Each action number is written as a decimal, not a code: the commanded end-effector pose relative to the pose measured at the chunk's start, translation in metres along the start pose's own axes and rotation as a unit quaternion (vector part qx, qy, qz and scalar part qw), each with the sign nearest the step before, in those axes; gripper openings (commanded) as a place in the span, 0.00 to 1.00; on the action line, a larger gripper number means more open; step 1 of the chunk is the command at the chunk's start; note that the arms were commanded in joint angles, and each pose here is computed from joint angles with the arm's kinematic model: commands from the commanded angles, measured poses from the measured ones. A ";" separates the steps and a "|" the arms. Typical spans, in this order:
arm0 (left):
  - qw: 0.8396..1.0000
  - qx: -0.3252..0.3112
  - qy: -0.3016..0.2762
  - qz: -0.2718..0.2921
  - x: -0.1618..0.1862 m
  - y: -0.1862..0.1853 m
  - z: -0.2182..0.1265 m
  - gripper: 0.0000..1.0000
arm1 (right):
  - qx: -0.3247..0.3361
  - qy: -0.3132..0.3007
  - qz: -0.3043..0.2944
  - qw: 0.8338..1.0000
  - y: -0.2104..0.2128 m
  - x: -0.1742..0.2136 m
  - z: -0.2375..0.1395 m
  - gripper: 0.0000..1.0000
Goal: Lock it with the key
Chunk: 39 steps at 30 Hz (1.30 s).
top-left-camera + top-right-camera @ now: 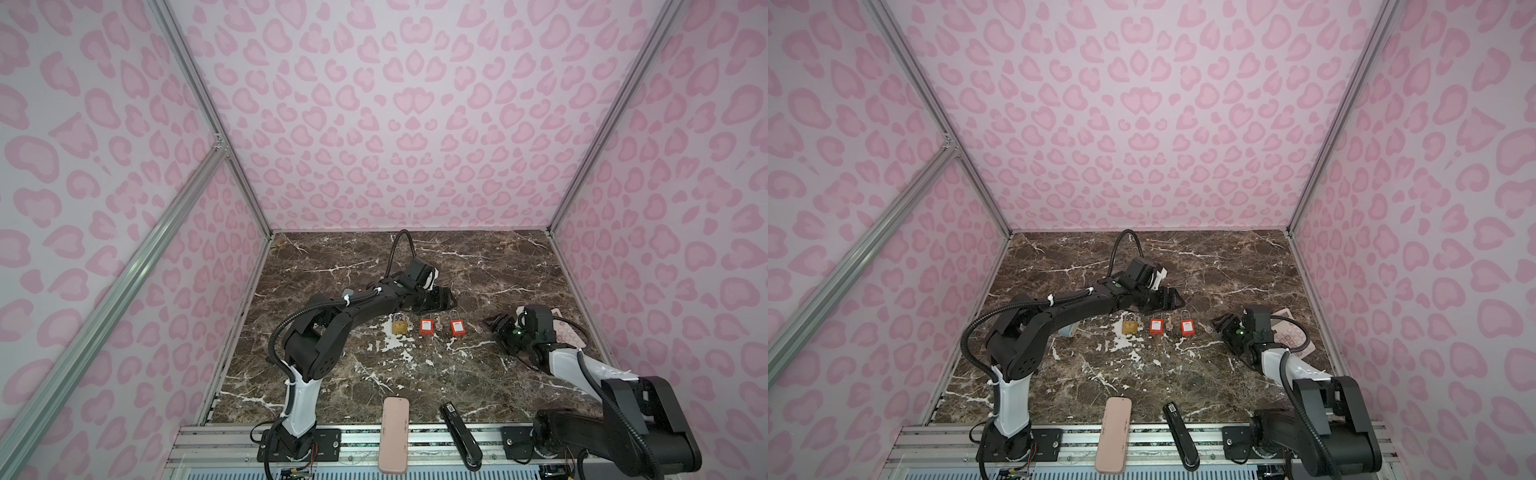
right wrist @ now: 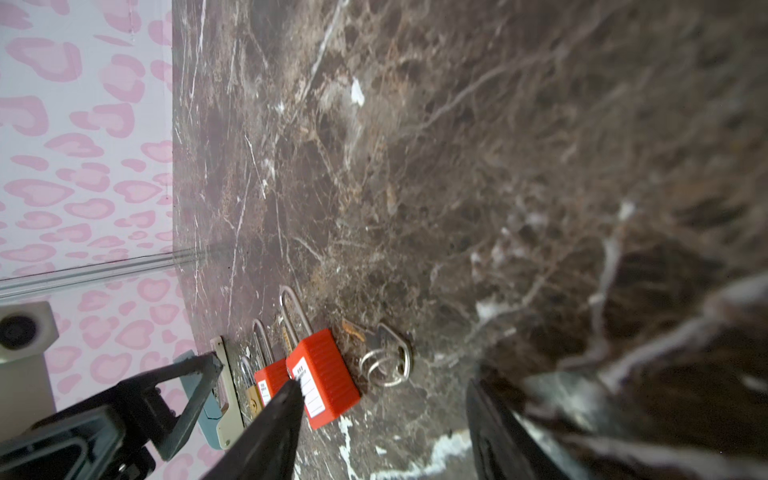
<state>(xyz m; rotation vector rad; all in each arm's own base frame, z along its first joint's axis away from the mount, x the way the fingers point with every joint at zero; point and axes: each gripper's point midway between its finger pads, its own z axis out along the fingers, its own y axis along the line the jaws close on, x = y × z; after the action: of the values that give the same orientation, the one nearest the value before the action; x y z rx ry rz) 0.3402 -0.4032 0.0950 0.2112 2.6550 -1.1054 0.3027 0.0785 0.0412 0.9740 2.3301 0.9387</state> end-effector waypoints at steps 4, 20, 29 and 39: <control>1.000 0.015 -0.013 0.008 -0.007 -0.011 -0.005 0.81 | -0.030 0.052 -0.013 0.998 0.012 0.005 0.016 0.62; 1.000 0.013 -0.014 0.007 -0.007 -0.010 -0.006 0.81 | -0.034 0.066 -0.014 0.997 0.010 0.019 0.018 0.61; 1.000 0.013 -0.015 0.007 -0.006 -0.010 -0.007 0.81 | -0.021 0.056 -0.029 0.998 0.008 0.014 0.015 0.61; 1.000 0.012 -0.015 0.007 -0.005 -0.009 -0.008 0.81 | -0.029 0.071 -0.020 0.997 0.010 0.008 0.028 0.61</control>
<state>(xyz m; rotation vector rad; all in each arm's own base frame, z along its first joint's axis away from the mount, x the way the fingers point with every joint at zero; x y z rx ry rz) 0.3383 -0.4021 0.0956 0.1977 2.6592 -1.1090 0.3206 0.1002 0.0357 0.8485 2.3963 1.0829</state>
